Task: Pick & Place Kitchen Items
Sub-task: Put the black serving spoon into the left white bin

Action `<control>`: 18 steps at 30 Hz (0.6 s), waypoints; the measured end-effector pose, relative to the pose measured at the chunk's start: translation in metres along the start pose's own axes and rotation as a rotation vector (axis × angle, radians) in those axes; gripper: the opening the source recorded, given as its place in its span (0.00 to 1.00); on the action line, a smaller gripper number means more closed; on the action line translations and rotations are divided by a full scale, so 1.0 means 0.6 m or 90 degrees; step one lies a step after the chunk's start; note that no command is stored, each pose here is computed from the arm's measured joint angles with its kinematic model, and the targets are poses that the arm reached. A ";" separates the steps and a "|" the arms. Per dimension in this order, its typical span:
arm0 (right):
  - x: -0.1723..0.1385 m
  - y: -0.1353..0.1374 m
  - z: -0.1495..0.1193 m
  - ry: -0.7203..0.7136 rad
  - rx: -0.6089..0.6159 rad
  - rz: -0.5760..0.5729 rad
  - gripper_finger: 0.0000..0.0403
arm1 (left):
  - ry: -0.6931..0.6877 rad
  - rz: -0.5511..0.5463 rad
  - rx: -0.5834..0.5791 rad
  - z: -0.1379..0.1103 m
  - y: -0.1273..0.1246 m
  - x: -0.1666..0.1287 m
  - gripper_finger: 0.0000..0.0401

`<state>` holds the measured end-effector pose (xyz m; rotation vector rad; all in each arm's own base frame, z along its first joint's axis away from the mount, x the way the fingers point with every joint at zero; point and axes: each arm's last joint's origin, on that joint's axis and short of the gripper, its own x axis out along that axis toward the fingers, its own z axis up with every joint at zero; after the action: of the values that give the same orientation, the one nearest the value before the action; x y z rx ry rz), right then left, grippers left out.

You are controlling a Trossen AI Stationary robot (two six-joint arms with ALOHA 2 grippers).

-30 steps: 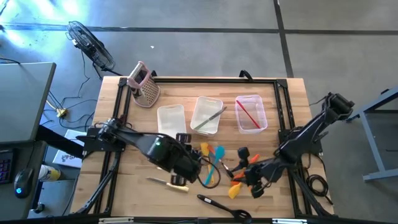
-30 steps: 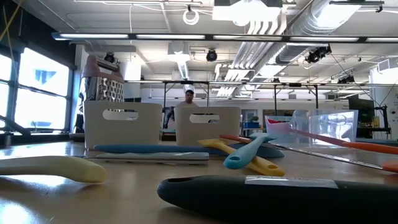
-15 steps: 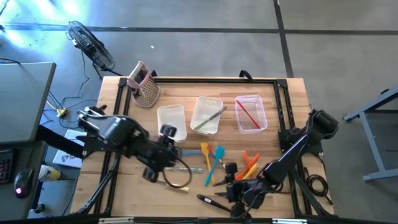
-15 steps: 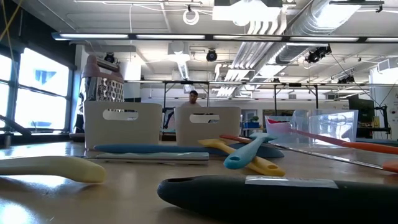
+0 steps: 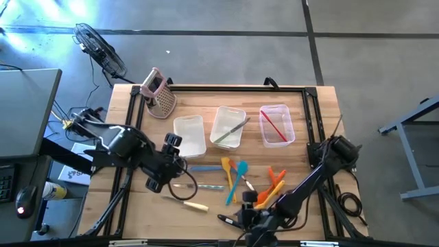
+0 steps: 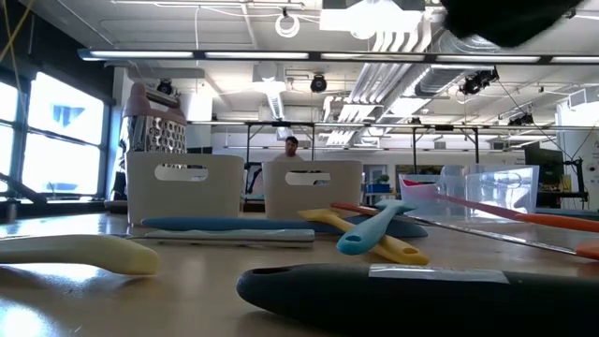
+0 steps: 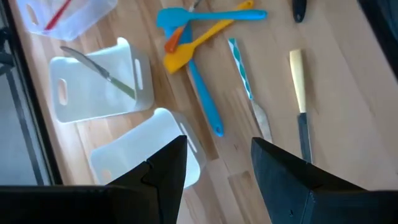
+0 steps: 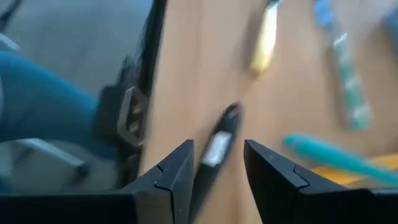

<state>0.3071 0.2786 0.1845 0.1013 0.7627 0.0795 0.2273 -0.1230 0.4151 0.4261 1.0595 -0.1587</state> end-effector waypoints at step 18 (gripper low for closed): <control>0.036 0.022 -0.075 0.166 0.102 0.032 0.33 | 0.029 0.007 -0.026 -0.011 -0.033 0.104 0.43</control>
<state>0.2908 0.2966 0.1389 0.2657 1.0262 0.0802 0.2456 -0.1334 0.3527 0.3999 1.1038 -0.1183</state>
